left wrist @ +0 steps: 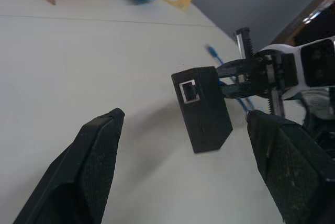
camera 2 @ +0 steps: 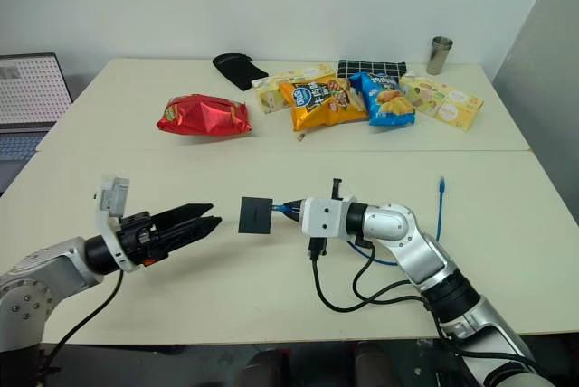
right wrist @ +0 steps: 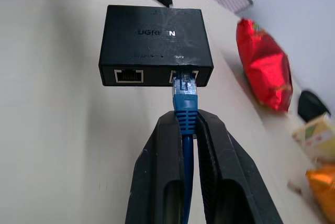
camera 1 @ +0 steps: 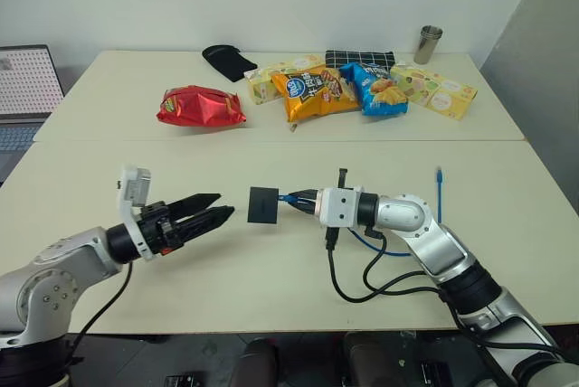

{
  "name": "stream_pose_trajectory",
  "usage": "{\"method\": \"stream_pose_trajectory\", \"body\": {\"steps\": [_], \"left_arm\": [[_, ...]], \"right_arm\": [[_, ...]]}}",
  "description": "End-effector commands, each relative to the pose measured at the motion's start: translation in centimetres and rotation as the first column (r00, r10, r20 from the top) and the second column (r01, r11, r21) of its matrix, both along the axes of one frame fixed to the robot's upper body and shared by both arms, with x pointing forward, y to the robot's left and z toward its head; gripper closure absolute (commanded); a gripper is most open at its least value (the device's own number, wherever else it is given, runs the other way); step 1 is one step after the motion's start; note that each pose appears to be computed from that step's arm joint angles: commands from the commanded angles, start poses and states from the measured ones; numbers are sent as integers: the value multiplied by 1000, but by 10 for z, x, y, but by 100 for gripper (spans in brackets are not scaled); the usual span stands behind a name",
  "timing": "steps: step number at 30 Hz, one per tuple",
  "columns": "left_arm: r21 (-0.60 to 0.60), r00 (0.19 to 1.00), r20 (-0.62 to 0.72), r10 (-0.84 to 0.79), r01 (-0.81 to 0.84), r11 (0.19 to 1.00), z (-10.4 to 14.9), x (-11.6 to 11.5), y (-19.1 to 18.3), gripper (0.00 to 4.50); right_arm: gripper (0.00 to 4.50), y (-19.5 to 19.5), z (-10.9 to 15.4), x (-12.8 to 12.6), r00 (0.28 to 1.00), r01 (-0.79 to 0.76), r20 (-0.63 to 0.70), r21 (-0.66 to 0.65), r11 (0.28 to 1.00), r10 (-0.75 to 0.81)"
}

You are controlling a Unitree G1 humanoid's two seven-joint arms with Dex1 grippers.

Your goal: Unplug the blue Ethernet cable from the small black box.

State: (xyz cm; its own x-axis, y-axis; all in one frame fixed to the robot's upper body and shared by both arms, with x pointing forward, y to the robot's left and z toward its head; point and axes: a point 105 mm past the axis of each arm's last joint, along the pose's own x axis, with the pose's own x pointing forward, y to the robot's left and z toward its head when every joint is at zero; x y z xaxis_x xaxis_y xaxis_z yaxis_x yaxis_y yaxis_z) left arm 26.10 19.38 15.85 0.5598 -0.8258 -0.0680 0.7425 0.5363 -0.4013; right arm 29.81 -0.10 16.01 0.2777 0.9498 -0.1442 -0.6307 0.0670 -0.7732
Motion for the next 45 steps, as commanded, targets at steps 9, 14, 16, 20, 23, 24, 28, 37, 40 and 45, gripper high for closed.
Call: {"method": "stream_pose_trajectory", "body": {"steps": [9,14,16,20,23,24,28,37,40,45], "left_arm": [[-30,992,25,-124,124,992,7,-4,-27,71],[-42,991,31,-128,129,991,8,-4,-29,176],[-45,991,31,-127,129,991,8,-4,-29,218],[-46,992,28,-125,126,991,6,-3,-30,298],[-45,992,27,-123,124,991,5,-3,-30,356],[-45,992,27,-122,123,991,5,-2,-31,369],[-44,992,25,-122,123,991,4,-2,-30,370],[-39,992,19,-124,125,991,3,0,-30,370],[-33,992,19,-125,125,992,3,1,-30,370],[-2,987,27,-157,157,988,1,1,-33,370]], "right_arm": [[442,7,23,-14,974,-129,183,-15,991,130],[442,8,25,-14,968,-136,212,-15,991,136],[442,8,26,-14,967,-136,216,-12,991,135],[442,8,27,-14,963,-138,233,-10,990,137],[442,8,27,-15,958,-143,248,-13,990,142],[442,9,26,-15,957,-144,251,-18,989,144],[442,9,21,-19,944,-170,278,-52,984,177],[251,4,26,-18,943,-168,282,-56,984,177],[194,-4,25,-19,951,-164,251,-82,983,179],[151,-28,28,-25,987,-143,56,-73,987,147]]}}
